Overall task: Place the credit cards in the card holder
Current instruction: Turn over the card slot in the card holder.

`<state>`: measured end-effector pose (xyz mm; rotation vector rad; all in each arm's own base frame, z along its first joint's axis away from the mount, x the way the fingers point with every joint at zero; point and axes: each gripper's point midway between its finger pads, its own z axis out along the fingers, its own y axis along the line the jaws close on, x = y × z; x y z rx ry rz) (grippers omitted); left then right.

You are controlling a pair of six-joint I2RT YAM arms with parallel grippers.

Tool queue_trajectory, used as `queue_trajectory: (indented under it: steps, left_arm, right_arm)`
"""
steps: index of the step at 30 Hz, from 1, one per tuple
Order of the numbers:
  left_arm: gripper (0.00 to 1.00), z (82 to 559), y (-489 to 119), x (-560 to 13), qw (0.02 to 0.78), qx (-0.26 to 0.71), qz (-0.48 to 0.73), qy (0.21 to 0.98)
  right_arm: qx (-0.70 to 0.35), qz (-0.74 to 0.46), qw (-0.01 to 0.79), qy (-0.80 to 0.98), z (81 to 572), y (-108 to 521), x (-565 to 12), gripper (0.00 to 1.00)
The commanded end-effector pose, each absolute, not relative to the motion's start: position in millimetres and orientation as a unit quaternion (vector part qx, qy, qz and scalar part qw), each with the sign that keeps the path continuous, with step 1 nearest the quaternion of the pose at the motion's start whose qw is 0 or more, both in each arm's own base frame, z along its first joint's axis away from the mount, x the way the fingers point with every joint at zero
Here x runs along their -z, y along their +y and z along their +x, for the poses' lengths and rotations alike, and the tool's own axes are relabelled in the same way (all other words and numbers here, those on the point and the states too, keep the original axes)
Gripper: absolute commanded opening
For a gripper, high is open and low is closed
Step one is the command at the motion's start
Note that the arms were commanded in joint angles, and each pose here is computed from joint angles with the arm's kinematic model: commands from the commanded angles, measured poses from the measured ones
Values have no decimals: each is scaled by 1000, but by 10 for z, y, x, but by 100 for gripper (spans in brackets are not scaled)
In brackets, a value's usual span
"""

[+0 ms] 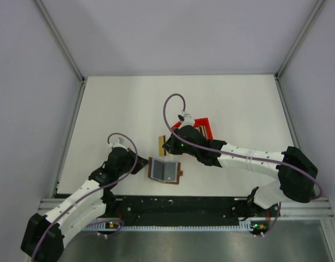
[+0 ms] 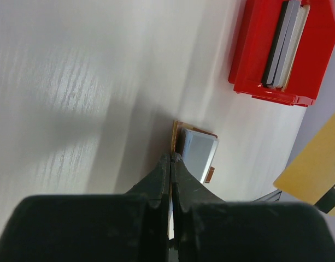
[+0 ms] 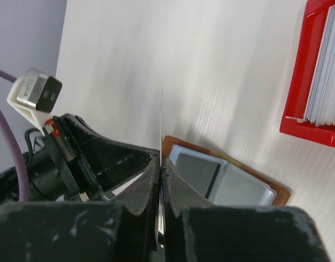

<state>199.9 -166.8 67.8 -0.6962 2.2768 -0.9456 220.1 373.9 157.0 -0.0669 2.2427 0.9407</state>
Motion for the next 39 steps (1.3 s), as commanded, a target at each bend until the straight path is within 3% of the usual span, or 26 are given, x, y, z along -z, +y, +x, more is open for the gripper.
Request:
queue_trajectory:
  steps: [1, 17, 39]
  left_arm:
    - [0, 2028, -1708, -740, 298, 380, -276, 831]
    - [0, 2066, -1762, -902, 324, 397, -284, 811]
    - [0, 1951, -1856, -901, 313, 422, -254, 812]
  right_arm:
    - [-373, 26, 384, 844, 2333, 3721, -1763, 0]
    - [-333, 21, 413, 847, 2077, 3807, -1831, 0]
    - [-313, -21, 359, 879, 1850, 4148, -1382, 0]
